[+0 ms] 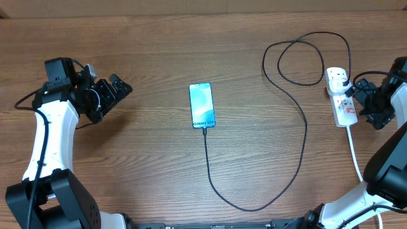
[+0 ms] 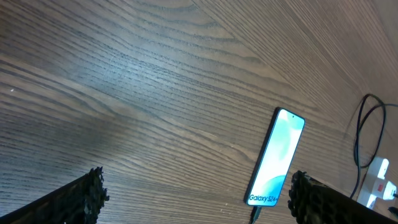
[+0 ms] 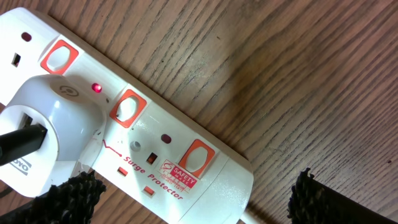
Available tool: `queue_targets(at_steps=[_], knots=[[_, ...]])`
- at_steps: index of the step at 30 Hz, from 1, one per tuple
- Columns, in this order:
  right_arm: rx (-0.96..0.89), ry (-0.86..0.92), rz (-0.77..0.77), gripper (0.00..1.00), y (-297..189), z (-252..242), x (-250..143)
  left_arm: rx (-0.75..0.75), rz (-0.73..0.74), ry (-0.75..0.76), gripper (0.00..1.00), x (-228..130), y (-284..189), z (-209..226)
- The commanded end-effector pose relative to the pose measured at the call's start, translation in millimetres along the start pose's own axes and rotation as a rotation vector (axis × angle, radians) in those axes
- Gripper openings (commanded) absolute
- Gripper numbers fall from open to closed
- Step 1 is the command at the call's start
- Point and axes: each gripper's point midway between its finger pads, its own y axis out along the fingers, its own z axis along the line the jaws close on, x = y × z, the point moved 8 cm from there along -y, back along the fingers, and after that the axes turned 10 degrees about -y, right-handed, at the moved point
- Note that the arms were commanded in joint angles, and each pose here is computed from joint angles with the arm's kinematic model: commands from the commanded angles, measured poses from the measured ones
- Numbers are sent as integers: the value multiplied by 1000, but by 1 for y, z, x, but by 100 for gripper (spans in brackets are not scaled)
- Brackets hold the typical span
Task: Plug charger to phone and switch on socket
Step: 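Press down the socket switch with the right gripper fingertip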
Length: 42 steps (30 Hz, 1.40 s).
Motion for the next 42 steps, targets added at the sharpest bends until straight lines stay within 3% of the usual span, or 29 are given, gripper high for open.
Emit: queue_targets(at_steps=[1, 42], knots=[[14, -6, -57, 100, -16, 1, 9, -2, -6, 26, 99, 0, -2, -1], [14, -6, -57, 100, -16, 1, 9, 6, 6, 19, 100, 1, 3, 1]])
